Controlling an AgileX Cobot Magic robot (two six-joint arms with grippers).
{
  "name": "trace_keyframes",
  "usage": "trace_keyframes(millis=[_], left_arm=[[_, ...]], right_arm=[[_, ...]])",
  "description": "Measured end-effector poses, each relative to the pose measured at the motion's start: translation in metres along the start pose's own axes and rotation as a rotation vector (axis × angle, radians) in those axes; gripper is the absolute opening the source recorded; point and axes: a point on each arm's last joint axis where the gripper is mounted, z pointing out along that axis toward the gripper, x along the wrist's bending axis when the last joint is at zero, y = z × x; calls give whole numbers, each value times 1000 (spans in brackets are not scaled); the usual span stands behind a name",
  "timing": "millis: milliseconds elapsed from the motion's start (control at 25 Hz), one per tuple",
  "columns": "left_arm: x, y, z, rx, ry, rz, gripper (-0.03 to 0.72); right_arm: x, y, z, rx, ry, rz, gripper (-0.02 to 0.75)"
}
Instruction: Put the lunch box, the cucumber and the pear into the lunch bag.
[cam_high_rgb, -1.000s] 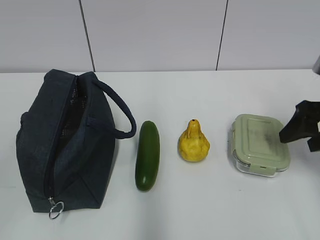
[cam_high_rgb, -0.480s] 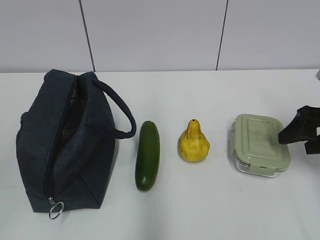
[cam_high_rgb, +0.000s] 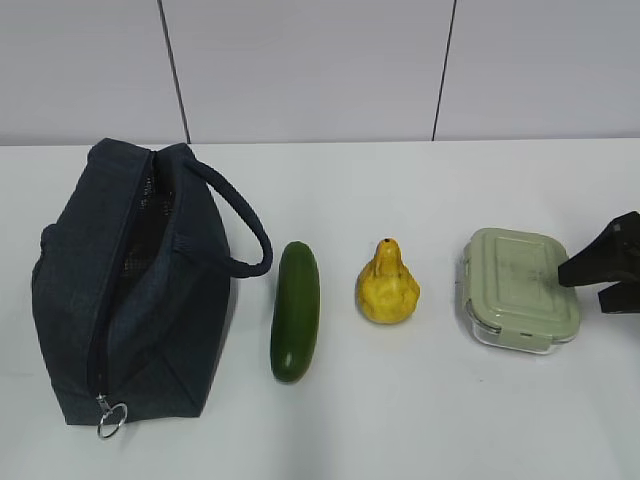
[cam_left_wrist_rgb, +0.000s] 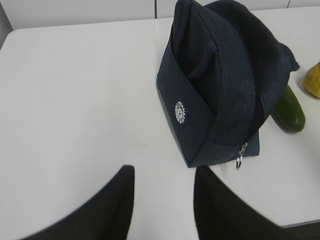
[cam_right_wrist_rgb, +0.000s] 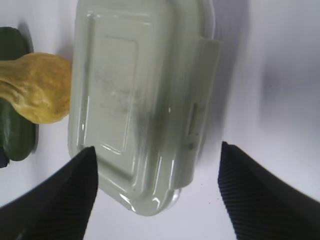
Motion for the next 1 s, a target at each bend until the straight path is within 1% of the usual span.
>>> trace_keyframes(millis=[80, 160, 240, 440, 640, 1000], left_arm=[[0, 0, 0, 0, 0, 0, 242], [0, 0, 0, 0, 0, 0, 242], [0, 0, 0, 0, 0, 0, 242], [0, 0, 0, 0, 0, 0, 242], [0, 0, 0, 0, 0, 0, 242], [0, 0, 0, 0, 0, 0, 242]], right_arm=[[0, 5, 1, 11, 24, -20, 584], [2, 10, 1, 35, 71, -42, 584], [2, 15, 1, 49, 88, -61, 583], [-6, 19, 7, 89, 74, -70, 583], [-18, 14, 21, 135, 87, -22, 584], [-24, 16, 33, 112, 136, 31, 583]])
